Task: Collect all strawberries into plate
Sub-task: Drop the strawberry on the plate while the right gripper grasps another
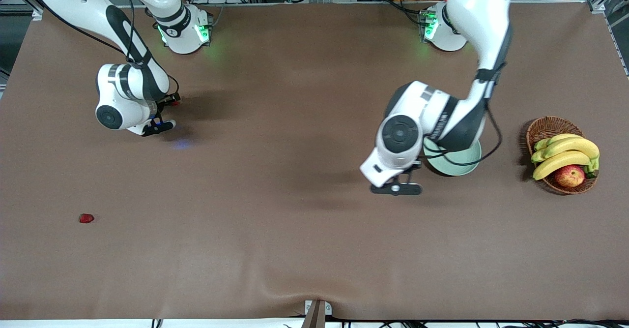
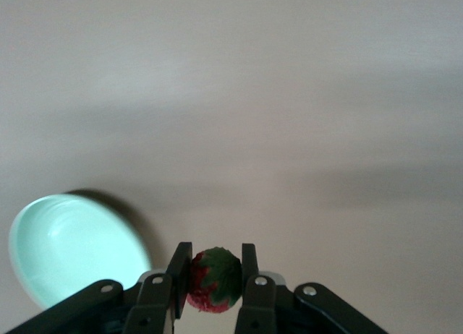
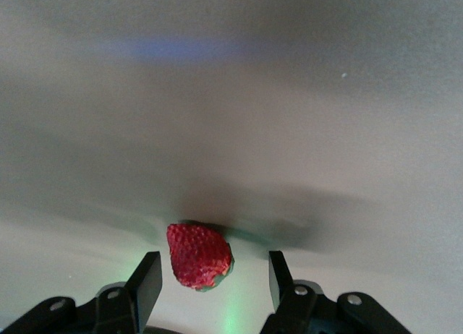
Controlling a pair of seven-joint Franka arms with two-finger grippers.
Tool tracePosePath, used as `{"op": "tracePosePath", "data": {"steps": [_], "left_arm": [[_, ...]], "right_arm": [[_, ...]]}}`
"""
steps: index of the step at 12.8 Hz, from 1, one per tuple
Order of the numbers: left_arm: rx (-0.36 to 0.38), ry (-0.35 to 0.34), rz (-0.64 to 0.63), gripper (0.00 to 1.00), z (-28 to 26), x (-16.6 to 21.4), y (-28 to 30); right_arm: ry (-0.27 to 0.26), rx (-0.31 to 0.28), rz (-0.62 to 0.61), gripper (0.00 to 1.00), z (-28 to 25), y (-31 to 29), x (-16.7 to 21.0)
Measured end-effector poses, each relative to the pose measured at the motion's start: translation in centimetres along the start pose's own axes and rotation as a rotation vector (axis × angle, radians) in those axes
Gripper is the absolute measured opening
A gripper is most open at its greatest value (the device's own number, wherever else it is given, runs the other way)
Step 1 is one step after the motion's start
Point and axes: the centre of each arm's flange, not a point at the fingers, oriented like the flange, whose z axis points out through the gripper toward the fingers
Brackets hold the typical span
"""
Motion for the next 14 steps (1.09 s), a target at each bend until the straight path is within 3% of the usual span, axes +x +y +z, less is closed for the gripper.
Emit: {"op": "tracePosePath", "data": {"steps": [3, 5, 6, 10, 14], "left_arm": [[0.023, -0.095, -0.093, 0.32, 3.5, -0.3, -7.5], [0.053, -0.139, -0.113, 0.32, 7.8, -1.3, -9.4], [0.057, -0.138, -0.128, 0.32, 9.9, -1.8, -10.0], [0.032, -0.143, -0.181, 0.32, 15.2, -2.9, -13.4], [0.031, -0.152, -0.195, 0.37, 15.8, -3.5, -14.2]], "right_arm": [[0.005, 0.013, 0.009, 0.64, 0.0, -0.1, 0.0], [0.012, 0.031, 0.021, 0.40, 0.0, -0.2, 0.1], [0.013, 0.035, 0.024, 0.33, 0.0, -0.2, 0.1], [0.024, 0.038, 0.028, 0.33, -0.3, -0.2, 0.2], [0.124, -0.004, 0.004, 0.33, -5.6, -0.4, 2.5]]}}
